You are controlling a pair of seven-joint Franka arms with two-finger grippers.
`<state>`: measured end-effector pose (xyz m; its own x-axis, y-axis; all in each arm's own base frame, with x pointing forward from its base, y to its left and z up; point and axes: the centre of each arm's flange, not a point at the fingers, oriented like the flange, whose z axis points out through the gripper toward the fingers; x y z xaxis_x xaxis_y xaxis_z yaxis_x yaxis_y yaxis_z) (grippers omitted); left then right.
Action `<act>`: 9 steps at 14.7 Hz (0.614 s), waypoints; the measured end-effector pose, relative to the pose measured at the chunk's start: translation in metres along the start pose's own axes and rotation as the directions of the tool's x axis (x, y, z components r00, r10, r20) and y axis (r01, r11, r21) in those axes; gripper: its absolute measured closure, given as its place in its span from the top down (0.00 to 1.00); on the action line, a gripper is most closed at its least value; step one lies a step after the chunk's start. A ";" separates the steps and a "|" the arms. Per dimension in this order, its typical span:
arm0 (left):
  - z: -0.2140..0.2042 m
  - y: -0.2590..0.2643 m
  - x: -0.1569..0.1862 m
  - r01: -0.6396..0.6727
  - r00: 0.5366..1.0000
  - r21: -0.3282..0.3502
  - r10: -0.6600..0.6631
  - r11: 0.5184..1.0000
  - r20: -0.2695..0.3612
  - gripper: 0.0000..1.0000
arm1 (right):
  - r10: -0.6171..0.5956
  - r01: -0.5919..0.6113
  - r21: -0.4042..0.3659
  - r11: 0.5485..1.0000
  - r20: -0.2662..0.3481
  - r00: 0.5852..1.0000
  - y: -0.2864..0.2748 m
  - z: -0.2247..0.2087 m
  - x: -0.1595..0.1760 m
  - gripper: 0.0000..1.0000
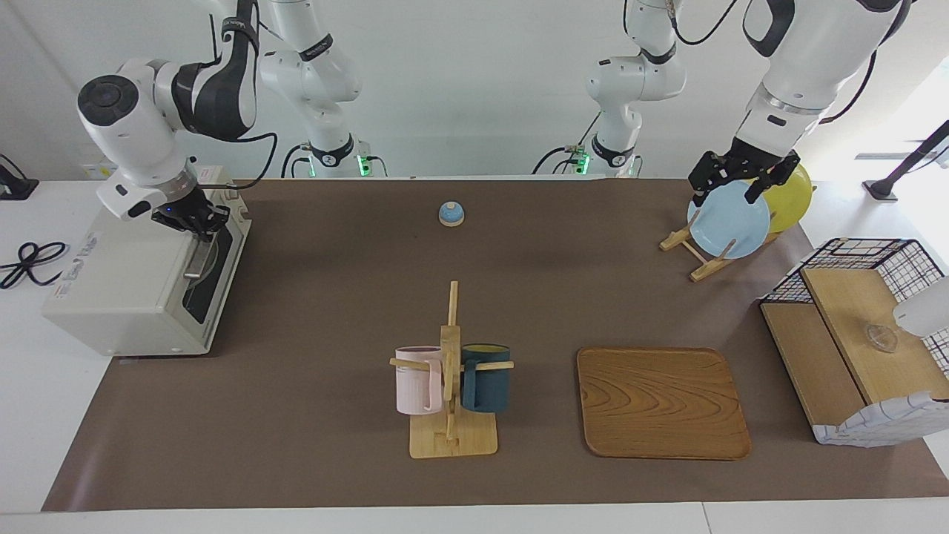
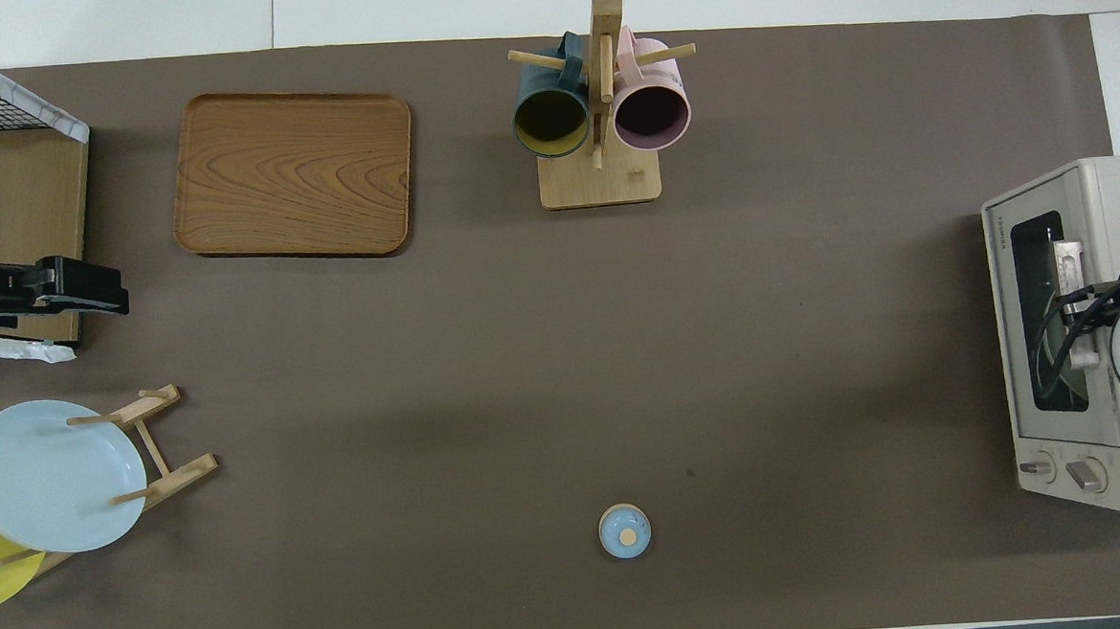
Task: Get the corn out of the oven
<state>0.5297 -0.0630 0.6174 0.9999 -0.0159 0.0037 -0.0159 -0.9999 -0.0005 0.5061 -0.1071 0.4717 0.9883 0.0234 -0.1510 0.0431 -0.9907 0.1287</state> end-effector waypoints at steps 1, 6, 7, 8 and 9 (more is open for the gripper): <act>0.000 0.000 0.000 0.000 1.000 0.000 0.000 1.000 0.000 1.00 | 0.000 0.000 0.000 1.000 -0.001 1.000 0.000 0.000 0.000 0.01; 0.000 0.000 0.000 0.000 1.000 0.000 0.000 1.000 0.000 1.00 | 0.029 -0.029 -0.003 1.000 -0.006 1.000 -0.005 0.002 0.000 0.01; 0.000 0.000 0.000 0.000 1.000 0.000 0.000 1.000 0.000 1.00 | 0.037 -0.037 -0.004 0.999 -0.006 0.999 -0.010 0.002 0.000 0.01; 0.000 0.000 0.000 0.000 1.000 0.000 0.000 1.000 0.000 1.00 | 0.042 -0.042 -0.006 0.999 -0.005 0.999 -0.019 0.003 0.001 0.01; 0.000 0.000 0.000 0.000 1.000 0.000 0.000 1.000 0.000 1.00 | 0.045 -0.045 -0.008 0.999 -0.007 0.999 -0.030 0.005 0.002 0.01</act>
<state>0.5297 -0.0630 0.6174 0.9999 -0.0159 0.0038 -0.0159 -0.9999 -0.0004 0.5065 -0.0782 0.4626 0.9902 -0.0205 -0.1379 -0.0004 -0.9896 0.1437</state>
